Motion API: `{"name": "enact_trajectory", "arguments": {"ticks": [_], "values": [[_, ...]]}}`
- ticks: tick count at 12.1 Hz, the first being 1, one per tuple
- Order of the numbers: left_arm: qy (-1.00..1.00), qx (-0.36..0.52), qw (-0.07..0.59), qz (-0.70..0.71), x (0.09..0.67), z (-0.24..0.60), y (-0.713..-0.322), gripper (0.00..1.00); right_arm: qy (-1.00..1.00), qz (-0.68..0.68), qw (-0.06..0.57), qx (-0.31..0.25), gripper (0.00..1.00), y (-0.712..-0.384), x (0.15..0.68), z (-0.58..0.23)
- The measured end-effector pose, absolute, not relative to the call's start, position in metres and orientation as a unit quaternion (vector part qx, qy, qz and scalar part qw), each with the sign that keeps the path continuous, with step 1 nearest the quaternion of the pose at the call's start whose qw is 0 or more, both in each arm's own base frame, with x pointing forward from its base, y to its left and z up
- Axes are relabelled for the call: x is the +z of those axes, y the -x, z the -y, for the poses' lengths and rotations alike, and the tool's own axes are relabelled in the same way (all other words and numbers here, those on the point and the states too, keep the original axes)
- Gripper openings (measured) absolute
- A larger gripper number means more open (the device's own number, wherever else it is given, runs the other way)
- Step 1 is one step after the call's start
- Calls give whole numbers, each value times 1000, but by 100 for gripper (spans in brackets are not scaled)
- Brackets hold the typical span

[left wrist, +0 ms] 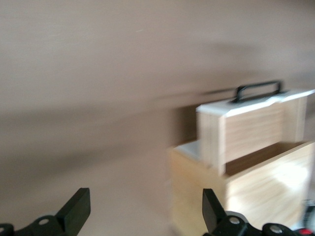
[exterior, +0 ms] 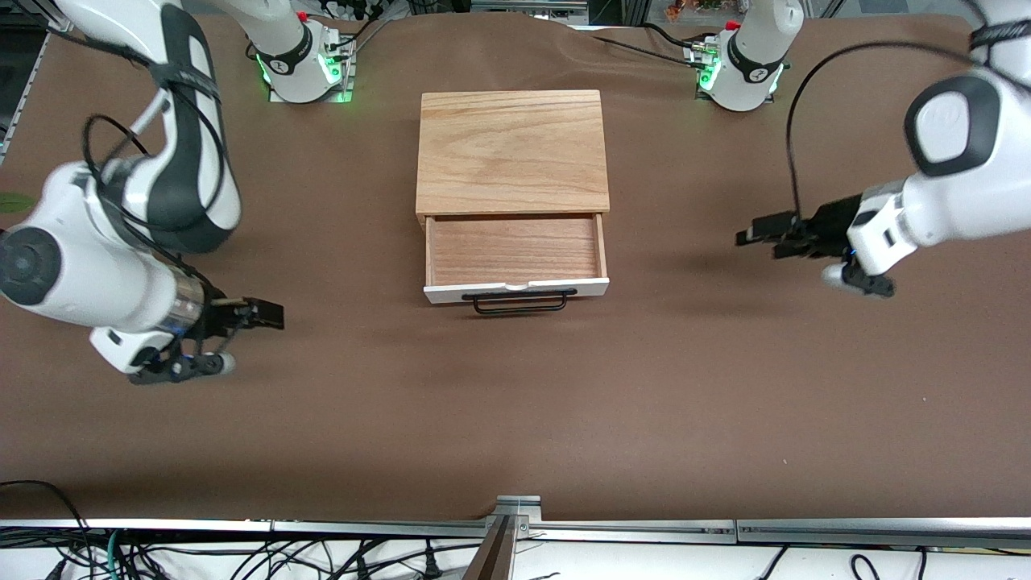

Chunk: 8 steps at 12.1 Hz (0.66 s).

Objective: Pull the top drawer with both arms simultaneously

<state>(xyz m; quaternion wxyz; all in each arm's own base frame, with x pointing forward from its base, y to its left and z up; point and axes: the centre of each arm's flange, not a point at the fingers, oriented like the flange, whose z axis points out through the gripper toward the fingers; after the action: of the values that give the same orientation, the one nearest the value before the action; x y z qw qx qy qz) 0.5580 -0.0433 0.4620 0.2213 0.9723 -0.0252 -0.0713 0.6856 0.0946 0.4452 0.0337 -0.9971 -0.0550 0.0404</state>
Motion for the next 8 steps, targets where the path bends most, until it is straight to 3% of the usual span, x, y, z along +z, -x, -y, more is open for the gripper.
{"name": "enact_trajectory", "arguments": {"ticks": [6, 8], "values": [[-994, -48, 68, 69, 567, 5, -529, 100, 998, 15, -46, 50, 100, -651, 569, -3], [-997, -24, 27, 74, 598, -2, -532, 100, 999, 3, -33, 31, 100, -639, 599, 29]]}}
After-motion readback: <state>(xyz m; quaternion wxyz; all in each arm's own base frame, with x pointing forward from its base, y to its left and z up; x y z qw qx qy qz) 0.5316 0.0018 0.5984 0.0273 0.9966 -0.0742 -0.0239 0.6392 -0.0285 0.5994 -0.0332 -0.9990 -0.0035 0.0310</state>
